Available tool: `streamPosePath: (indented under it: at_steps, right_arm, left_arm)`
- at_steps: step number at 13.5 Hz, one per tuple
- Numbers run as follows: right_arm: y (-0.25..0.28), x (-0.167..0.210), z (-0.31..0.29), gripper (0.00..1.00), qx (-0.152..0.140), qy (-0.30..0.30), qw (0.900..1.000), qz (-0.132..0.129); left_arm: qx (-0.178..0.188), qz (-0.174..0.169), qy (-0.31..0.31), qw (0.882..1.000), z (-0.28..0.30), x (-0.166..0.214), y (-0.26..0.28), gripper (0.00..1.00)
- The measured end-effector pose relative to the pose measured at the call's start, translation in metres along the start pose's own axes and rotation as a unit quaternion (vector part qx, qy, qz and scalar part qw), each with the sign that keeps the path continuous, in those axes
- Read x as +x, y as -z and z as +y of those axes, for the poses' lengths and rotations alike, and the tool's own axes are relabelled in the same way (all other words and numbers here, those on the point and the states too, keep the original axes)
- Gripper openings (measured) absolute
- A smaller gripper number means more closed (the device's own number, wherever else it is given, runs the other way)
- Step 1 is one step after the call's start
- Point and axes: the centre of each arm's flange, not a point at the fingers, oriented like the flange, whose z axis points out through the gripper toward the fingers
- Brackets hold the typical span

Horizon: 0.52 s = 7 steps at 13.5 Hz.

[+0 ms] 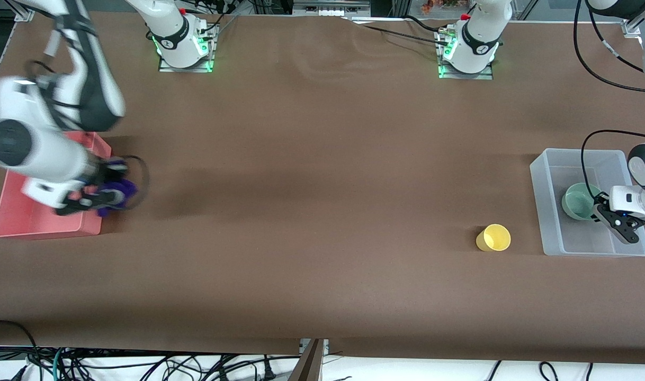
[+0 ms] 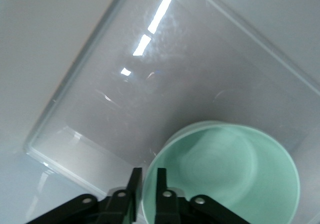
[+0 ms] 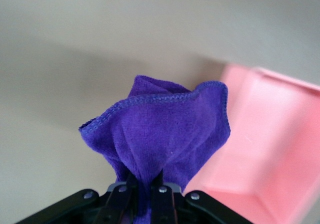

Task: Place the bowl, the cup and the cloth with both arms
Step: 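Carry the cloth into the pink bin while the left gripper lowers the bowl, then press the cloth into the pink bin while the left gripper grasps the cup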

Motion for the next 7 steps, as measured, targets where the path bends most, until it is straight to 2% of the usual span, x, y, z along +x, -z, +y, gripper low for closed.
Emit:
streamPosePath:
  at_steps: [2,4,7]
  right_arm:
    - [-0.011,-0.045,0.079,0.12,0.030,0.008,0.999,-0.017]
    - [-0.049,-0.079,0.136,0.12,0.061,0.000,0.998,-0.030]
    - [-0.114,-0.082,0.159,0.12,0.067,-0.014,0.997,-0.044]
  left_arm:
    - [-0.010,0.012,0.006,1.000,-0.001,0.009,0.016,0.42]
    - [-0.013,0.023,0.007,1.000,0.001,0.029,0.062,0.64]
    - [-0.009,0.039,0.052,0.998,0.015,0.077,0.136,0.93]
